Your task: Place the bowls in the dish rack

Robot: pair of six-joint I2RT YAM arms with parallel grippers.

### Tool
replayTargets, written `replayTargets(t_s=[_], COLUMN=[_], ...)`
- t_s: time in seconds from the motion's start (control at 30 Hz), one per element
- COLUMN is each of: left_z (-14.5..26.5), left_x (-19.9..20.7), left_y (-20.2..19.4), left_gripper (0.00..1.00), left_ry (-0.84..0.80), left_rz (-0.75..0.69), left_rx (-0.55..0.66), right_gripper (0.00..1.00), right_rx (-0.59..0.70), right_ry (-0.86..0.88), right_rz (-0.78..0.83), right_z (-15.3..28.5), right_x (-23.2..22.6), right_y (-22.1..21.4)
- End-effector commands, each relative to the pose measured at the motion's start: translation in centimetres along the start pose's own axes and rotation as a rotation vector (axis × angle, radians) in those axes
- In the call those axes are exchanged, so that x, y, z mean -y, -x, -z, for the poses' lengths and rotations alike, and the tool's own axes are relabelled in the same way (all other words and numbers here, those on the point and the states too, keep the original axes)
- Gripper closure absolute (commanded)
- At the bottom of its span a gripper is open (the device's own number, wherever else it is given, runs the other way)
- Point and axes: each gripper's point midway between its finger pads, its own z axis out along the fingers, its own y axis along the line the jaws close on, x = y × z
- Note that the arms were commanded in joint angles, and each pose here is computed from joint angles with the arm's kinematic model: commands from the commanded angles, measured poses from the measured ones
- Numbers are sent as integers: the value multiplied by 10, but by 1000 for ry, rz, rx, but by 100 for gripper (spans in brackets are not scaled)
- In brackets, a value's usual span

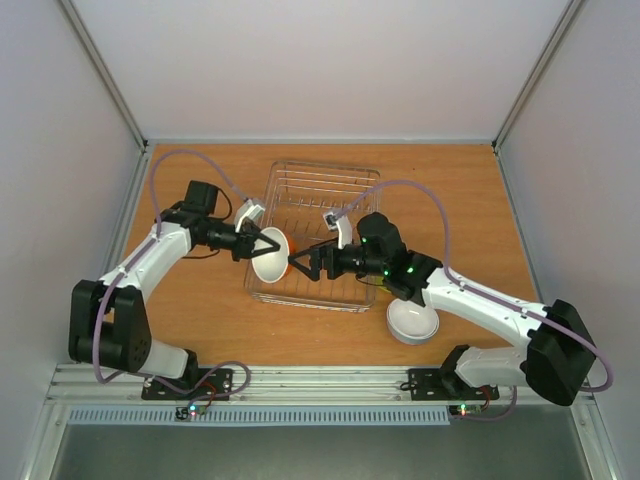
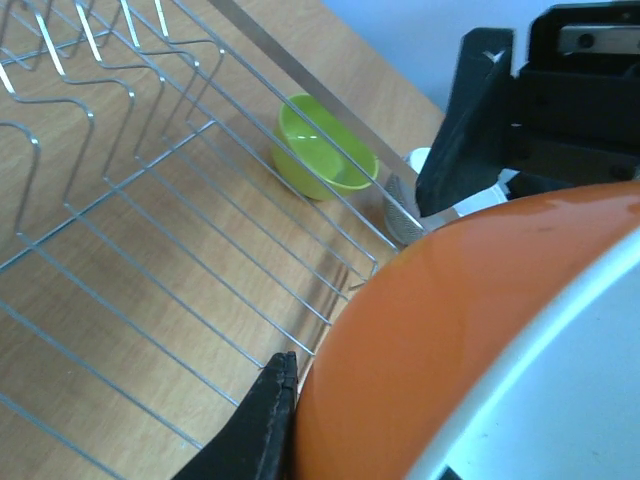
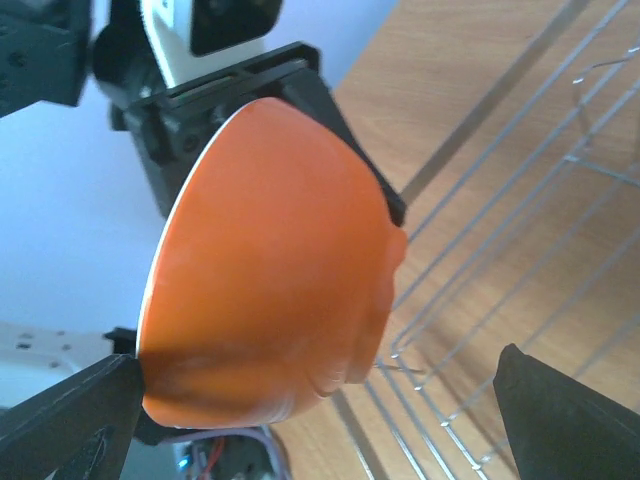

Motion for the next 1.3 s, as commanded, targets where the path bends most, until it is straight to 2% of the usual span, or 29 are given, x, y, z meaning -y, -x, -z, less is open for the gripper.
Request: replayTargets(t_s=[0.0, 0.33, 0.4, 0.57, 0.67, 0.77, 0.83, 0.93, 1.0, 1.07, 1.13, 1.27], left_z=[1, 0, 0, -1, -1, -1, -1, -1, 0, 1, 3, 10], left_x=[22, 23, 22, 18, 19, 19, 18, 15, 11, 7, 4, -4], left_y=[10, 9, 7, 8, 9, 9, 9, 10, 10, 11, 12, 18], left_gripper=[100, 99, 99, 100, 99, 100, 99, 81, 61, 47, 39, 32], left_ry=[-138, -147, -143, -139, -144, -142, -134, -107, -74, -27, 23, 127], left_rz=[-13, -9, -4, 13, 18, 17, 16, 12, 2, -8, -29, -61], left_rx=[37, 35, 31, 28, 31, 30, 28, 30, 31, 40, 54, 83], right_gripper=[1, 2, 11, 54, 70, 97, 99, 99, 99, 99, 99, 99], right_rx=[24, 39, 34, 13, -1, -10, -10, -6, 2, 12, 28, 34], right_ry=[250, 376, 398, 441, 459, 475, 478, 456, 414, 339, 244, 20], right_rz=[-19, -33, -32, -41, -46, -47, -45, -34, -20, 10, 34, 70], right_z=[-4, -11, -12, -12, -14, -15, -16, -16, -16, -14, -9, 1], right_x=[-38, -48, -51, -58, -60, -61, -63, -61, -57, -50, -40, -12], right_y=[5, 2, 2, 2, 0, 0, 1, 2, 6, 11, 18, 30])
